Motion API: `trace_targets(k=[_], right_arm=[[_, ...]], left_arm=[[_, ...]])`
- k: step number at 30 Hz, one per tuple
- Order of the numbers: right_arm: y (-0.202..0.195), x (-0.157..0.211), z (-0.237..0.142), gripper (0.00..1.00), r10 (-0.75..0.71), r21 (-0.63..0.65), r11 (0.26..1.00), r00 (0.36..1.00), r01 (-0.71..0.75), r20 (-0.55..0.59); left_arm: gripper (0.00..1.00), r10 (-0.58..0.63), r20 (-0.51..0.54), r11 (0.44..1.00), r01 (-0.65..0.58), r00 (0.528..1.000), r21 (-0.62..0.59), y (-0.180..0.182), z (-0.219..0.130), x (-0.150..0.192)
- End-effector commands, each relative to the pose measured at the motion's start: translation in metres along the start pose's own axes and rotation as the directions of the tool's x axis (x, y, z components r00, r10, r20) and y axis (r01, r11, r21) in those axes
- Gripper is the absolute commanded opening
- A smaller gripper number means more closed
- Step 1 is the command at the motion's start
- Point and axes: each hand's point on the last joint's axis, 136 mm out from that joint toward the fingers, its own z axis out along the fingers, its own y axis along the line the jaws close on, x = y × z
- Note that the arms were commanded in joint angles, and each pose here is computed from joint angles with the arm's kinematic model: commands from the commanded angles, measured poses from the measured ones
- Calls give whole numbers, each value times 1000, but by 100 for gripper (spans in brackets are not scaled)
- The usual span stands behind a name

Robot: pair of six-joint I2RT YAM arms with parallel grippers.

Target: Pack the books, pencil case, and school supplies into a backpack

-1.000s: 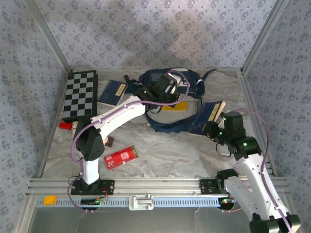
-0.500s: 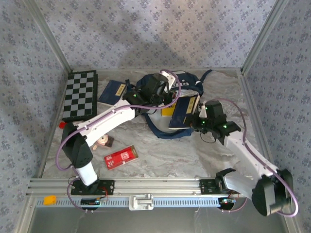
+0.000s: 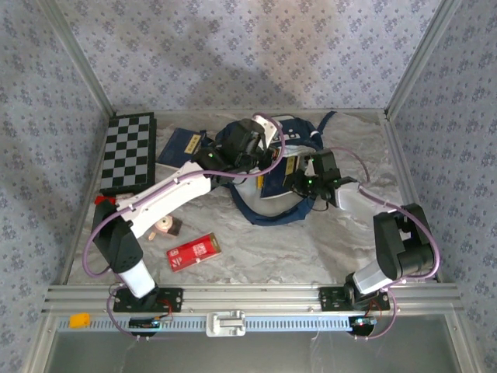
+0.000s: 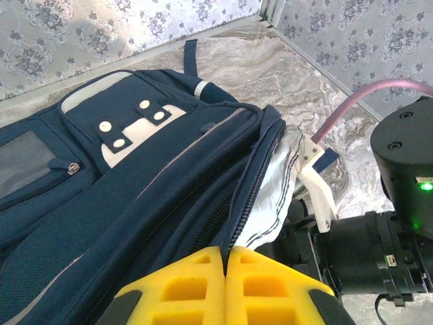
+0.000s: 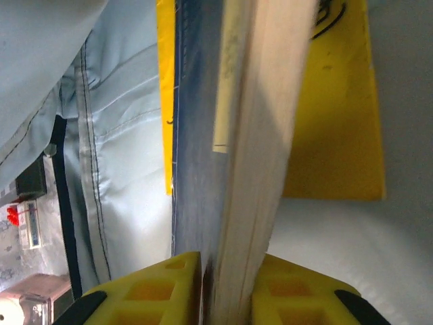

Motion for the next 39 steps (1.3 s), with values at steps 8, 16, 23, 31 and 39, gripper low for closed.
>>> trace_targets(k=[8,16,23,31,39], right_arm=[[-21,23,-43,55,-156,279,948,988,154,-12],[-8,47,-24,31,-170,252,952,985,171,-26],[-12,42,7,18,-203,274,941,979,200,-20],[-18,24,27,13,-276,300,919,961,257,20],[10,-23,20,15,-367,272,912,906,306,210]], left_arm=[[0,0,156,998,-9,988,61,-8,-40,-47],[0,-9,146,995,-5,989,97,-14,-36,-45],[0,-11,146,993,-7,989,118,-18,-38,-48],[0,-6,129,987,-15,992,161,-26,-40,-46],[0,-8,108,994,-4,994,110,-16,-34,-40]])
